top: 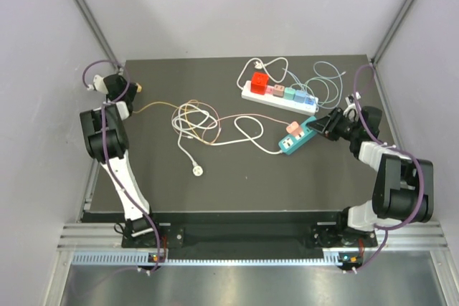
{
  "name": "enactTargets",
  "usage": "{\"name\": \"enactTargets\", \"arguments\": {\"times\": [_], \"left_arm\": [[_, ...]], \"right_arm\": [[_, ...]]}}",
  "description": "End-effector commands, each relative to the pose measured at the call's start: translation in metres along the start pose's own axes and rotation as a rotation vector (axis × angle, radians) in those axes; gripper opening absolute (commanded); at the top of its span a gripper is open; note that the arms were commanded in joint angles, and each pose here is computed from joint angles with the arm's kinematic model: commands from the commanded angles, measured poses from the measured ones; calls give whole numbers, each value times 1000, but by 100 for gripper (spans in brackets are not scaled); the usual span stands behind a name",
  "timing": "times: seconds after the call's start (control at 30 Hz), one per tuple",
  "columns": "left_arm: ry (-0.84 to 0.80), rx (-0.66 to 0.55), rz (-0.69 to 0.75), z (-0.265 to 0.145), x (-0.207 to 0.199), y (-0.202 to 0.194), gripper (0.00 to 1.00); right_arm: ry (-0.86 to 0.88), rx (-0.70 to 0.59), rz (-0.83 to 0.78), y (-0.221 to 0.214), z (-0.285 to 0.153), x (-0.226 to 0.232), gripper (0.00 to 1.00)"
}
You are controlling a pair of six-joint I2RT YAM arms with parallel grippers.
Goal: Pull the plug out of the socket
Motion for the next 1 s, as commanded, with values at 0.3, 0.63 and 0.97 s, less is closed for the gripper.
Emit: {"name": "enactTargets", "arguments": {"times": [0.3, 0.63, 0.97], "left_arm": [[-231, 36, -83, 6, -42, 11, 73], [-319, -12, 64, -62, -86, 53, 86], [-425, 179, 121, -155, -86, 16, 85]], "right_arm": [[52, -30, -77, 14, 1, 8, 0], [59, -46, -94, 19, -3, 11, 0], [51, -42, -105, 18, -4, 9, 0]]}}
Point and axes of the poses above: each gripper's point midway between its finger pads, its own z axis out along the fingers, its own x axis along the line the jaws close on, y = z × x, the point moved 3 cm from there along -z, back along the fingers, and after that the axes turned 5 degrees about z, right-handed, at the moved point
